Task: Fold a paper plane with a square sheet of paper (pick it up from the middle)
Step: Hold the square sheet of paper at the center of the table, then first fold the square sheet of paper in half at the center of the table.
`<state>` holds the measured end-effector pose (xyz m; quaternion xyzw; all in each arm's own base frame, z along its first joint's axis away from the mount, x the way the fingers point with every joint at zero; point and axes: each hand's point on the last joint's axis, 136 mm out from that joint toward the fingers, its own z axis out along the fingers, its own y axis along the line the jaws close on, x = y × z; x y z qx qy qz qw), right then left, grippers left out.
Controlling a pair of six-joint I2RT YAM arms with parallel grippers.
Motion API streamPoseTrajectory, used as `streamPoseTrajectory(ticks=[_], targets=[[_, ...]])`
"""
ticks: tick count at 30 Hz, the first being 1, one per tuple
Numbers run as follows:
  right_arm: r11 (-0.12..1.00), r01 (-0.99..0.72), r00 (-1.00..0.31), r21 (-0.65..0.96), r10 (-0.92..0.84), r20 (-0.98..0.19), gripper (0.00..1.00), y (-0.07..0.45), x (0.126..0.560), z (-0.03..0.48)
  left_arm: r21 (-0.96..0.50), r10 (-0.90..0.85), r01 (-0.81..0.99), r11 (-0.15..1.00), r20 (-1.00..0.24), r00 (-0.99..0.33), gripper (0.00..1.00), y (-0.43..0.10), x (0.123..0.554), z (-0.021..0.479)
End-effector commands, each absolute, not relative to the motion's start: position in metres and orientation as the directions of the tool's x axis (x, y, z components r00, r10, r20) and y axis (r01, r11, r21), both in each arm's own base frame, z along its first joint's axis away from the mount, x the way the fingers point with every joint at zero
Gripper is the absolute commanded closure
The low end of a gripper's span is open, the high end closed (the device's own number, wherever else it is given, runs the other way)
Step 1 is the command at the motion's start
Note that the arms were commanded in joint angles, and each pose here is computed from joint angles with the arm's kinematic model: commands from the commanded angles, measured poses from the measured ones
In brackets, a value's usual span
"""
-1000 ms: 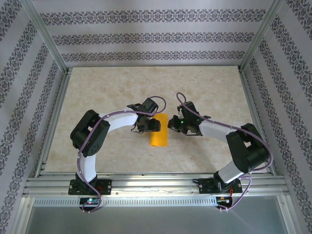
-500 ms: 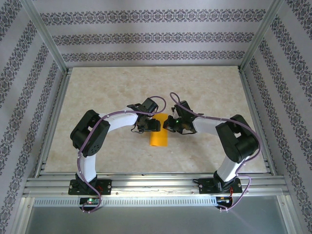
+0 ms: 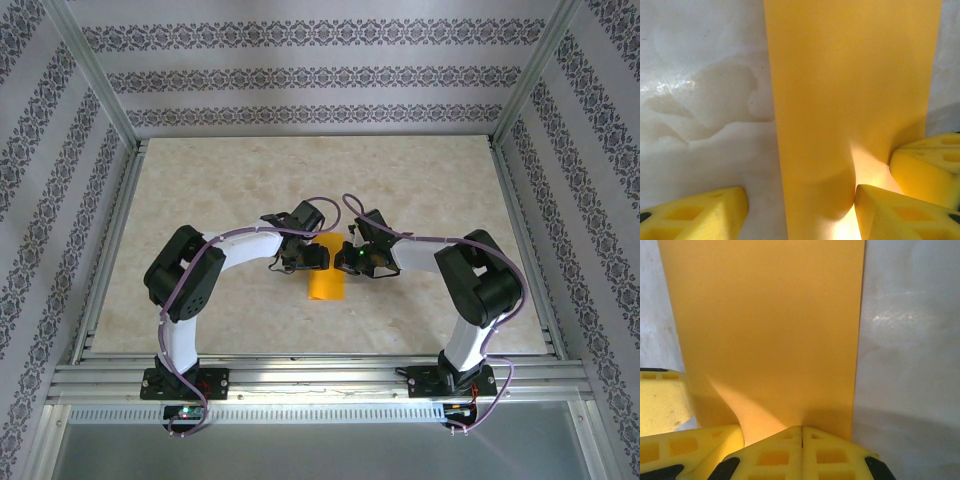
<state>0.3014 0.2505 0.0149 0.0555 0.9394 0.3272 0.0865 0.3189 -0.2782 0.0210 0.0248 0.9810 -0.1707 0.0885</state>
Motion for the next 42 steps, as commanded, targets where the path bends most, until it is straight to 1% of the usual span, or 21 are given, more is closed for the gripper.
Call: streamPoseTrajectory(ticks=[1, 4, 8, 12, 14, 16, 19, 22, 24, 26, 29, 37, 42], targets=[[0.852, 0.077, -0.989, 0.518, 0.130, -0.066, 0.99, 0.229, 0.280, -0.017, -0.311, 0.053, 0.074, 0.947, -0.076, -0.996, 0.38, -0.275, 0.291, -0.020], [0.855, 0.053, -0.993, 0.515, 0.098, -0.061, 0.99, 0.228, 0.280, -0.018, -0.365, 0.036, 0.085, 0.927, -0.139, -0.990, 0.36, -0.279, 0.297, 0.004], [0.857, 0.017, -0.997, 0.515, 0.053, -0.054, 0.99, 0.228, 0.284, -0.016, -0.454, -0.015, 0.104, 0.885, -0.250, -0.968, 0.34, -0.282, 0.308, 0.051], [0.863, -0.014, -0.999, 0.506, 0.007, -0.041, 0.99, 0.228, 0.288, -0.015, -0.504, -0.063, 0.125, 0.855, -0.339, -0.939, 0.34, -0.274, 0.317, 0.091], [0.866, -0.025, -0.999, 0.499, -0.011, -0.031, 0.99, 0.229, 0.288, -0.014, -0.548, -0.076, 0.139, 0.825, -0.352, -0.933, 0.37, -0.275, 0.318, 0.102], [0.874, -0.036, -0.999, 0.485, -0.029, -0.021, 0.99, 0.227, 0.289, -0.014, -0.612, -0.094, 0.145, 0.778, -0.340, -0.936, 0.46, -0.277, 0.319, 0.107], [0.880, -0.030, -1.000, 0.475, -0.026, -0.015, 0.99, 0.226, 0.290, -0.014, -0.722, -0.126, 0.134, 0.678, -0.294, -0.948, 0.66, -0.287, 0.323, 0.108], [0.878, -0.012, -1.000, 0.479, -0.009, -0.009, 0.99, 0.226, 0.289, -0.014, -0.792, -0.116, 0.125, 0.598, -0.239, -0.964, 0.85, -0.302, 0.323, 0.103], [0.876, -0.003, -1.000, 0.482, 0.000, -0.008, 1.00, 0.226, 0.288, -0.015, -0.818, -0.118, 0.115, 0.564, -0.217, -0.969, 0.93, -0.308, 0.324, 0.098], [0.877, 0.002, -1.000, 0.480, 0.005, -0.006, 1.00, 0.225, 0.288, -0.015, -0.836, -0.128, 0.100, 0.540, -0.198, -0.972, 0.97, -0.312, 0.326, 0.092], [0.879, 0.005, -1.000, 0.477, 0.008, -0.006, 1.00, 0.225, 0.289, -0.015, -0.834, -0.130, 0.079, 0.546, -0.178, -0.975, 0.97, -0.313, 0.327, 0.081], [0.878, 0.012, -1.000, 0.478, 0.019, -0.009, 1.00, 0.224, 0.288, -0.012, -0.764, -0.115, 0.032, 0.645, -0.138, -0.984, 0.97, -0.294, 0.314, 0.036], [0.880, 0.019, -1.000, 0.475, 0.025, -0.006, 1.00, 0.223, 0.285, -0.014, -0.671, -0.100, -0.012, 0.741, -0.093, -0.991, 0.97, -0.272, 0.297, 0.000]])
